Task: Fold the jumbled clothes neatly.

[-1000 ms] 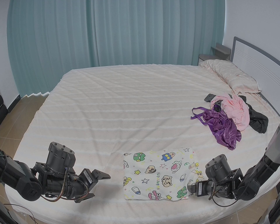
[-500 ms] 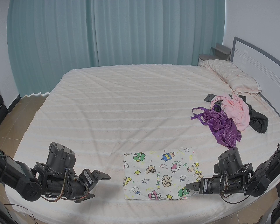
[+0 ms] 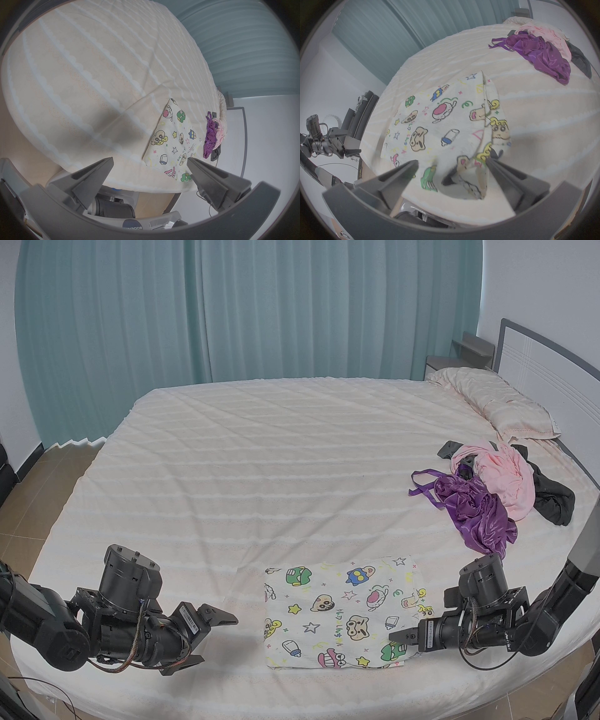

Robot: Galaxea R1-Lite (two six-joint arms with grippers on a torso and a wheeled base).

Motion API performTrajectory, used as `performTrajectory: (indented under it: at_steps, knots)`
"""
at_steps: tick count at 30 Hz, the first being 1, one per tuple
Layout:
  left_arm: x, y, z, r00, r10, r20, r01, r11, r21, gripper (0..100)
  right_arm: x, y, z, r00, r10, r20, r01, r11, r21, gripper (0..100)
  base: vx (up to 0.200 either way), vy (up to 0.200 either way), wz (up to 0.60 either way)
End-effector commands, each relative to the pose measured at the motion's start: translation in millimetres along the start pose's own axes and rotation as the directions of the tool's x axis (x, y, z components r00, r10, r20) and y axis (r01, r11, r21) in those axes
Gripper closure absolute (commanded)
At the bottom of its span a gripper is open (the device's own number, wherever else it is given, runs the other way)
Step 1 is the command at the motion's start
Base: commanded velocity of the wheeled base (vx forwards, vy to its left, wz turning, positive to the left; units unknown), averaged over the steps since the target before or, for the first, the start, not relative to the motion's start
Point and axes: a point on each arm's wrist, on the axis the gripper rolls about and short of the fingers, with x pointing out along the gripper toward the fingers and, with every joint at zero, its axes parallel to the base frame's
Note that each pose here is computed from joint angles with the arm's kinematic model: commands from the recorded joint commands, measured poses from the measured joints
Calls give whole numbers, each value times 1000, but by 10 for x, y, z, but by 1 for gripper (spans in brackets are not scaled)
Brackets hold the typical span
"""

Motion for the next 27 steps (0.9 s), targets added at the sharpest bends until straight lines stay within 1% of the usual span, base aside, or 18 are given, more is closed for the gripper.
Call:
performTrajectory:
  at_steps: [1, 11, 15, 22, 23, 26, 27]
  knots:
    - [1, -2, 0, 1000, -1, -1, 1, 1000, 0, 0, 175, -81, -92, 999, -17, -32, 17, 1000, 7, 100, 0, 0, 0]
    - [1, 2, -1, 1000, 1, 0, -1, 1000, 0, 0, -28, -166, -138, 1000, -30, -6, 30, 999, 37, 100, 0, 0, 0]
    - [4, 4, -1, 1000, 2, -1, -2, 1000, -1, 0, -90, -200, -185, 999, -40, -13, 40, 998, 42, 100, 0, 0, 0]
    - [4, 4, -1, 1000, 2, -1, -2, 1000, -1, 0, -31, -199, -233, 998, -50, -43, 52, 998, 33, 100, 0, 0, 0]
    - [4, 4, -1, 1000, 2, -1, -2, 1000, -1, 0, -41, -201, -230, 998, -51, -39, 52, 998, 34, 0, 0, 0, 0]
    - [7, 5, -1, 1000, 4, -1, -4, 1000, -1, 0, -103, -214, -212, 998, -55, -16, 56, 998, 41, 0, 0, 0, 0]
    - [11, 7, -1, 1000, 5, -2, -5, 1000, -1, 0, -141, -212, -184, 999, -50, 4, 50, 998, 48, 0, 0, 0, 0]
